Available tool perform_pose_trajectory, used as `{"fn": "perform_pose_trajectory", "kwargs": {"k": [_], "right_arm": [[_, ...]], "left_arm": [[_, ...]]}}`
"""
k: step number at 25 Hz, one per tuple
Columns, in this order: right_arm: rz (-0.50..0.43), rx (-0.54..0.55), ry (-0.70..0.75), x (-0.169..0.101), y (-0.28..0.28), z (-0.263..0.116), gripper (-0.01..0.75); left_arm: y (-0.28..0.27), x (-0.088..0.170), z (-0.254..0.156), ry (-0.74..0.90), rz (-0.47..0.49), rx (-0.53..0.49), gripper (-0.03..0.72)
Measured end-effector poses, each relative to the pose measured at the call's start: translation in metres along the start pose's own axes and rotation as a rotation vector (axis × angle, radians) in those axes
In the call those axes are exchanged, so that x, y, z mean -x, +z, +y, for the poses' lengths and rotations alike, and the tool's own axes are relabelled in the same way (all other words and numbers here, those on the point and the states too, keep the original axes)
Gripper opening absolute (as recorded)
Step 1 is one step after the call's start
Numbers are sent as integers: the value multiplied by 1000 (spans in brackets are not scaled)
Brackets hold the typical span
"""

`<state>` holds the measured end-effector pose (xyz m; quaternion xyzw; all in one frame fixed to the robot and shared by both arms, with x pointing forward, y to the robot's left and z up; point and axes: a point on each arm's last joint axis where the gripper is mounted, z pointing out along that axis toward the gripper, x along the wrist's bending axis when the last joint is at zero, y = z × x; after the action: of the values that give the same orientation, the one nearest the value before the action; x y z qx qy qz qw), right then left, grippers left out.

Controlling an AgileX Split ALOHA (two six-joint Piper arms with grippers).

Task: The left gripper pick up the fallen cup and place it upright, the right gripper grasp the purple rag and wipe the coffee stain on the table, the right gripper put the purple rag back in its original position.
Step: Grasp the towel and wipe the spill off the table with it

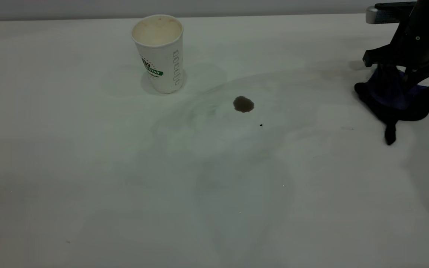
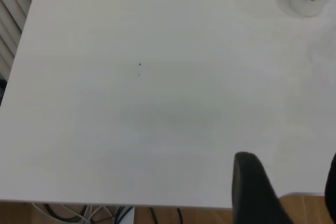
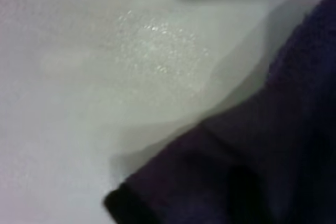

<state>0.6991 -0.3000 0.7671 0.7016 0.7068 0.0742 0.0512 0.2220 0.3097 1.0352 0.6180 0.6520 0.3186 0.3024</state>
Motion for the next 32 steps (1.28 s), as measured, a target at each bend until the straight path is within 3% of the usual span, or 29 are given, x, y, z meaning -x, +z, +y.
{"fn": "perform_pose_trajectory", "kwargs": {"k": [3, 5, 8, 11, 18, 25, 32], "right_arm": [[15, -10, 25, -1, 1, 0, 146], [23, -15, 13, -4, 0, 0, 87], [33, -39, -19, -13, -3, 6, 88], [60, -83, -69, -40, -8, 16, 88], [119, -57, -275, -146, -44, 34, 88], [156, -49, -444, -240, -54, 3, 88], [195, 13, -524, -303, -50, -28, 92]], "left_arm": [[0, 0, 0, -1, 0, 0, 401], [0, 0, 0, -1, 0, 0, 401], [0, 0, 0, -1, 0, 0, 401], [0, 0, 0, -1, 0, 0, 401], [0, 0, 0, -1, 0, 0, 401], [0, 0, 0, -1, 0, 0, 401], [0, 0, 0, -1, 0, 0, 401]]}}
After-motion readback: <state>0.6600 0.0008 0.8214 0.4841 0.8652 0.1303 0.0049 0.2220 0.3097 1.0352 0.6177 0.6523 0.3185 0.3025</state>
